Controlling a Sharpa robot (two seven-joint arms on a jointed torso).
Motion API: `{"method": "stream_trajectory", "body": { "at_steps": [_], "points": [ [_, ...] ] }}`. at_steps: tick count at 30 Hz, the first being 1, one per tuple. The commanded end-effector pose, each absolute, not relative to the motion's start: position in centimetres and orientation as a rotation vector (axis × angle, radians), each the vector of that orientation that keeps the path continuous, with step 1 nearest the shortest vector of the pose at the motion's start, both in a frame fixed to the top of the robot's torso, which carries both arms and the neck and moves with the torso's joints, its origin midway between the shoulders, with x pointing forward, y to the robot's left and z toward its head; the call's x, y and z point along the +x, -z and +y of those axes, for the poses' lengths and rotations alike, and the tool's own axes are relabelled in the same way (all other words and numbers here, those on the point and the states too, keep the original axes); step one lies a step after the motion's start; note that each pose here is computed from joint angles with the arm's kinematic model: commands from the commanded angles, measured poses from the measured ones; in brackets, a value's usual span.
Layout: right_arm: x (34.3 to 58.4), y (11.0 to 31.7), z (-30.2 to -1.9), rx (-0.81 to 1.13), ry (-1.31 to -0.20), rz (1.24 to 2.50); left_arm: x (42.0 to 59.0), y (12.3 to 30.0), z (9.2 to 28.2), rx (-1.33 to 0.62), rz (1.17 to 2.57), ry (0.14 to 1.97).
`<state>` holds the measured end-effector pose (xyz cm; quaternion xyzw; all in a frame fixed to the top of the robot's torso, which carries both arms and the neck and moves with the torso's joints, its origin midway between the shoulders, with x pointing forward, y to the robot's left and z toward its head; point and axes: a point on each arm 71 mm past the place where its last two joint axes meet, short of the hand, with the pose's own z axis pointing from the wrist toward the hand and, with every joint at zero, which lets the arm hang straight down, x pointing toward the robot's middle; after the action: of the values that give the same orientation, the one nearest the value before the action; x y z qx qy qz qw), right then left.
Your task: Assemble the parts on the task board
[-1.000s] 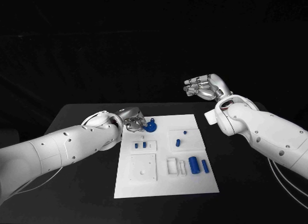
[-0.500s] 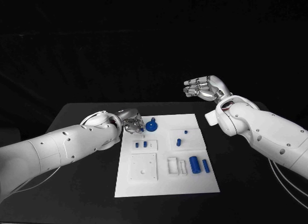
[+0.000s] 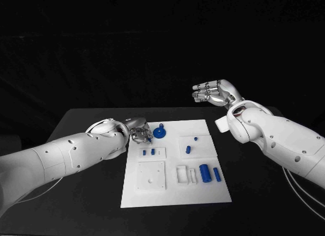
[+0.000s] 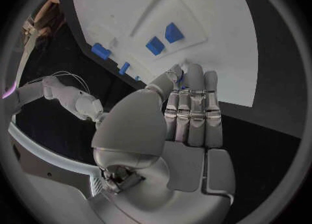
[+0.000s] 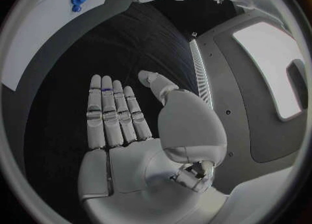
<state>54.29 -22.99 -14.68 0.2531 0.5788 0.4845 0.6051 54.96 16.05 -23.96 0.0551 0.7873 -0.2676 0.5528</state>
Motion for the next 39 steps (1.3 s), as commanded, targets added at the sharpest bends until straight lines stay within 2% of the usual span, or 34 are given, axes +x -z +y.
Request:
{"method": "stream_trajectory", "body": {
  "at_steps": [1, 39],
  "points": [
    [54.2, 14.6, -22.7, 0.570, -1.146, 1.343, 54.9, 24.2, 15.7, 0.148, 1.878, 0.637],
    [54.1, 14.5, -22.4, 0.563, -1.157, 1.346, 54.7, 25.8, 15.2, 0.172, 1.918, 0.598]
  ]
}}
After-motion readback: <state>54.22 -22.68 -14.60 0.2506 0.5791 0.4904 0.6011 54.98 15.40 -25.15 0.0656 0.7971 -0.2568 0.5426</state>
